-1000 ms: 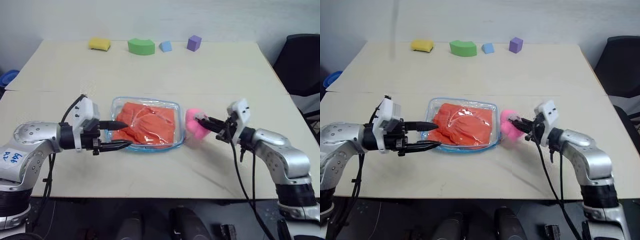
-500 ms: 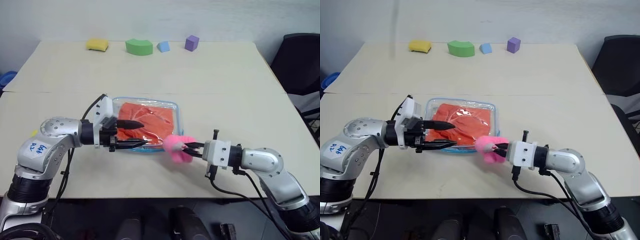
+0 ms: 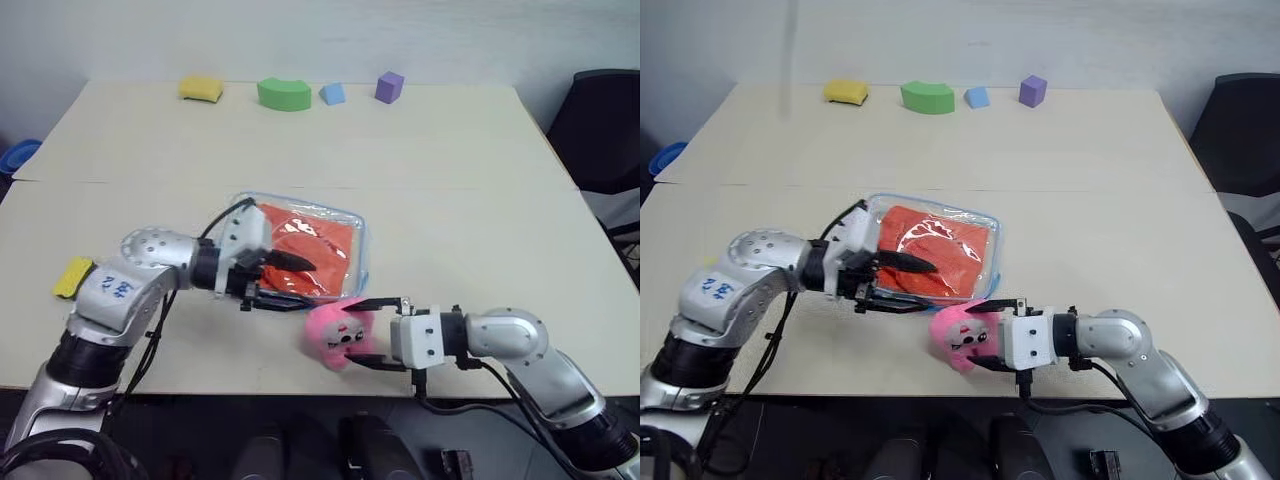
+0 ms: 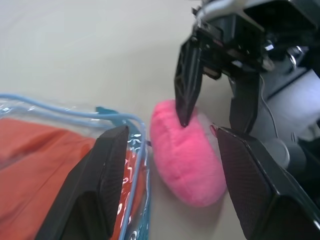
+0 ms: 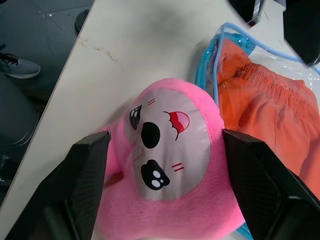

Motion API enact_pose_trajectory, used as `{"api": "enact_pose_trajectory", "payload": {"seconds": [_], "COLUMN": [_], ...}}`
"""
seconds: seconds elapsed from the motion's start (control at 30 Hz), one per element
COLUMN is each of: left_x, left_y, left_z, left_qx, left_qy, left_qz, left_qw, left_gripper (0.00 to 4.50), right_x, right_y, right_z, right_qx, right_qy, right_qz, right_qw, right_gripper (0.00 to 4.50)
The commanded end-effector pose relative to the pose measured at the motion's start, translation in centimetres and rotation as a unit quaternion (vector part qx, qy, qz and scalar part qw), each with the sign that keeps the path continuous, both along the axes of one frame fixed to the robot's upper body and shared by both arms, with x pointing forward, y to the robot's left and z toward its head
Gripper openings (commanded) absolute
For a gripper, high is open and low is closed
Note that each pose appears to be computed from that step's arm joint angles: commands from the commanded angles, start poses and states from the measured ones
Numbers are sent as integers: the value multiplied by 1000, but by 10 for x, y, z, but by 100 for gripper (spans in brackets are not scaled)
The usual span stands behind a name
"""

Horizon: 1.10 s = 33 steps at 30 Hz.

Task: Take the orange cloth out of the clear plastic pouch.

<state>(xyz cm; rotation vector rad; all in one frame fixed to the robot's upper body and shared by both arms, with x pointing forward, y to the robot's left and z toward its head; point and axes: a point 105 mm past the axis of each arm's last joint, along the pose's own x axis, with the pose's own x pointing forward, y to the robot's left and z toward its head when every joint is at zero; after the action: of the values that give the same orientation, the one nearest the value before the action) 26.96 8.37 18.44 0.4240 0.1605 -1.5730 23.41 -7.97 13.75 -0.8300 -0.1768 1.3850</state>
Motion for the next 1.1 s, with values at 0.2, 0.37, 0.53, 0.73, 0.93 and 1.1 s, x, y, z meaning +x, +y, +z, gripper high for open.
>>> {"api": "enact_pose_trajectory", "payload": {"seconds": [0.2,0.37,0.53,0.73,0.93,1.1], "left_x": [1,11,6,3,-8,-11], "left_y": [-16,-21,-22,-19,-15,-15], "left_z": [-45,-51,-48,-40,-33,-32], "left_qx": [103,109,81,62,59,58], "left_qy": [-29,-65,-61,-66,-47,-45], "left_qz": [-64,-51,-50,-25,-5,13], "left_qw": [992,991,994,996,997,997], "left_gripper": [295,295,256,88,1,0], "right_x": [-16,-3,36,70,84,88], "right_y": [-16,-40,-43,-26,-10,1], "right_z": [44,61,39,15,15,14], "right_qx": [-10,-44,-98,-127,-103,-89], "right_qy": [-66,-83,-140,-187,-198,-198], "right_qz": [0,-34,-29,11,29,45], "right_qw": [998,995,985,974,974,975], "right_gripper": [337,337,342,342,342,286]}}
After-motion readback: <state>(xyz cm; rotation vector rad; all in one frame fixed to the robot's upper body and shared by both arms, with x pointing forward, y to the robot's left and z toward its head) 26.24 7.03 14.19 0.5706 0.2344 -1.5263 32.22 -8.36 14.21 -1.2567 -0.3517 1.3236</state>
